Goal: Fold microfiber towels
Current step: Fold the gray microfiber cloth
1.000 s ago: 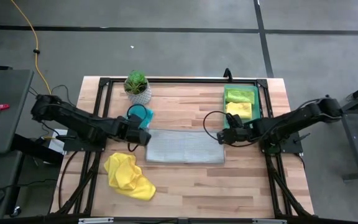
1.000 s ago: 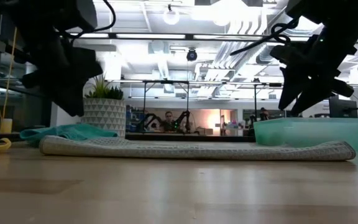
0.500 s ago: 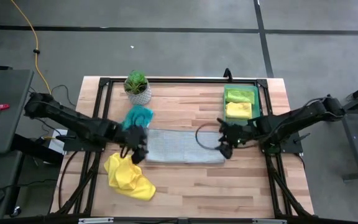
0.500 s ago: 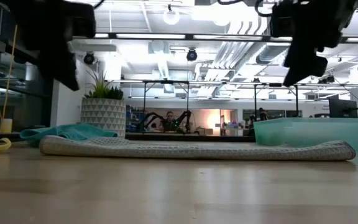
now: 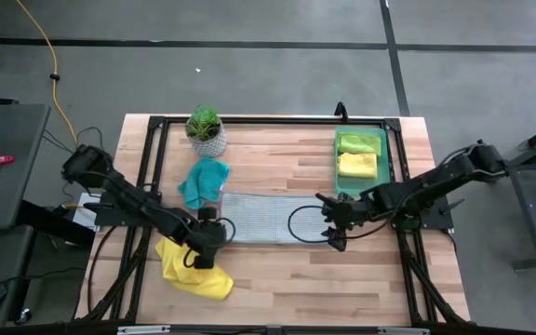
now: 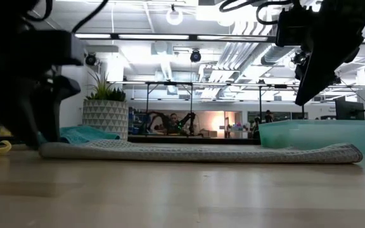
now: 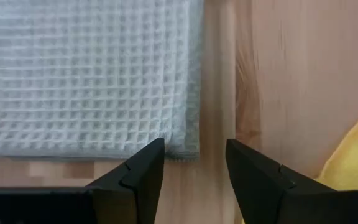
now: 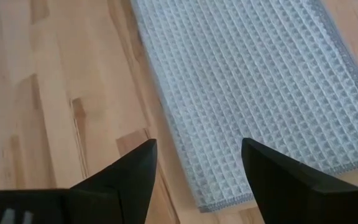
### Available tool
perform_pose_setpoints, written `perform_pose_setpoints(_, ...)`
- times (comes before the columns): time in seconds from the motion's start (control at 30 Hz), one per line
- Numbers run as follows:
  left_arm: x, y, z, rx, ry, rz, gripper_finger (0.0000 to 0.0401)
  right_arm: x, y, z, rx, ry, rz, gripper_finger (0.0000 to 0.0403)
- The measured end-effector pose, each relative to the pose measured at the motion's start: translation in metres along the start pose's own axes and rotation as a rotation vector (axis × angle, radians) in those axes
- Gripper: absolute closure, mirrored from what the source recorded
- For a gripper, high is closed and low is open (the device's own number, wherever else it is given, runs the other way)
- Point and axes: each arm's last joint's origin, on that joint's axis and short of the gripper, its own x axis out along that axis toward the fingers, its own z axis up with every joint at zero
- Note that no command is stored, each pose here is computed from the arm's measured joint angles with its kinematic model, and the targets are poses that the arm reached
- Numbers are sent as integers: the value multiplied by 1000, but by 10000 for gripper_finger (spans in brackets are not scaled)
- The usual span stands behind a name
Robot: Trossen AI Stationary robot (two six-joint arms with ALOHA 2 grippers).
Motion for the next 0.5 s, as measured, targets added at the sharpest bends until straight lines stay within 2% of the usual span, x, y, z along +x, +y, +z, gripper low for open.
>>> perform_pose_setpoints(0.27, 15, -3, -3, 66, 49, 22, 240, 0, 0, 0, -16, -4, -3, 178)
perform_pose_setpoints(0.33, 15, -3, -3, 66, 48, 26, 241, 0, 2, -1, -71, 1, 12, 178)
perform_pose_setpoints(0.5, 16, -3, -3, 76, 49, 25, 241, 8, 14, -8, -296, 45, 81, 178)
